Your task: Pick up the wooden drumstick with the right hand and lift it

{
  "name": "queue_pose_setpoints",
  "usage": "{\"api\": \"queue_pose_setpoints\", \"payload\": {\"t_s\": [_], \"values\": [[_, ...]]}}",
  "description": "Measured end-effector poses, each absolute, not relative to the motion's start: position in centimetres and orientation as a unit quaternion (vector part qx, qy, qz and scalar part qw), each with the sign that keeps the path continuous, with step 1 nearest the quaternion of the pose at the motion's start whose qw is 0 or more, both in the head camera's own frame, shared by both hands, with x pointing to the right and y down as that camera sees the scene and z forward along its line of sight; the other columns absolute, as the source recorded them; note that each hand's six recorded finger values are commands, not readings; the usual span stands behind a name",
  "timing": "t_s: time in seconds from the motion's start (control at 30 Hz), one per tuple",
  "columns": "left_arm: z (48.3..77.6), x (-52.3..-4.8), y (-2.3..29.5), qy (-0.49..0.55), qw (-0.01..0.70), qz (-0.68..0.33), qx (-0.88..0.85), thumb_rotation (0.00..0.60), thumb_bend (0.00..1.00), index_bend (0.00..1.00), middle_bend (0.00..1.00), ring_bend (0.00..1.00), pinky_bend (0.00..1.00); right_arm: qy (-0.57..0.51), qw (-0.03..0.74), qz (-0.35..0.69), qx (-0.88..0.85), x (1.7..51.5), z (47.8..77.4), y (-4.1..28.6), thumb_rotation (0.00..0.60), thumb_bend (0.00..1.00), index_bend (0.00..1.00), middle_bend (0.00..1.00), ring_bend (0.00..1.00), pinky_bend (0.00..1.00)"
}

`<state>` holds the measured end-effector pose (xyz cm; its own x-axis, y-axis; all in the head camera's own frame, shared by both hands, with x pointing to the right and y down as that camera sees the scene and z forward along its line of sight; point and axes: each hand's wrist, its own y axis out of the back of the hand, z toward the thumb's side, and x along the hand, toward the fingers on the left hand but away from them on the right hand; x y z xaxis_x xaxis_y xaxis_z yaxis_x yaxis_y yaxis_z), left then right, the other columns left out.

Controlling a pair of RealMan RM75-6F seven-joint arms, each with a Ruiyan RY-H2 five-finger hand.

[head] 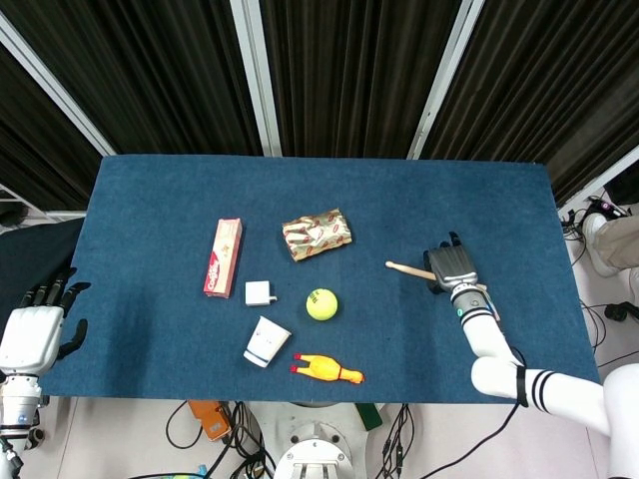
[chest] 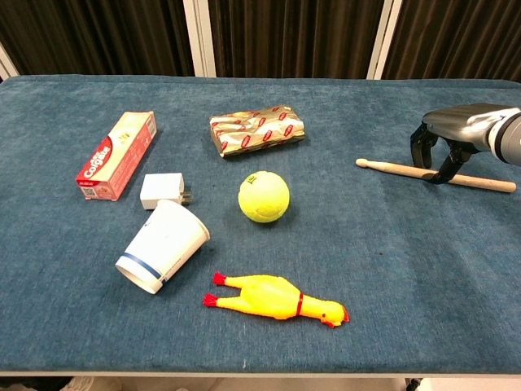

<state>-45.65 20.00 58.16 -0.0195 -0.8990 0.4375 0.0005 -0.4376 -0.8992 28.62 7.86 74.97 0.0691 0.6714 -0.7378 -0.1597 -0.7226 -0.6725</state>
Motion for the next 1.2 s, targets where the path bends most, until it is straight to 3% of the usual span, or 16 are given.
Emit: {"api": "queue_pose_setpoints", "payload": {"t_s": [0.87,1.2], "values": [[58.2,-45.6,20.1,0.373,0.371,-0.607,-0.596,0.600,0.42,0.21,0.08,0.11,0.15,-0.186,0.319,0.654,-0.661,27.5,75.7,7.8,0.600,0.54,0.52,0.52,0.31,0.00],[58.2,-45.6,20.1,0.372,0.371,-0.607,-0.597,0.600,0.42,0.21,0.08,0.11,0.15,-0.189,0.327,0.647,-0.662,26.9,75.5,7.6,0.600,0.63,0.59,0.57,0.36,0.00]]}}
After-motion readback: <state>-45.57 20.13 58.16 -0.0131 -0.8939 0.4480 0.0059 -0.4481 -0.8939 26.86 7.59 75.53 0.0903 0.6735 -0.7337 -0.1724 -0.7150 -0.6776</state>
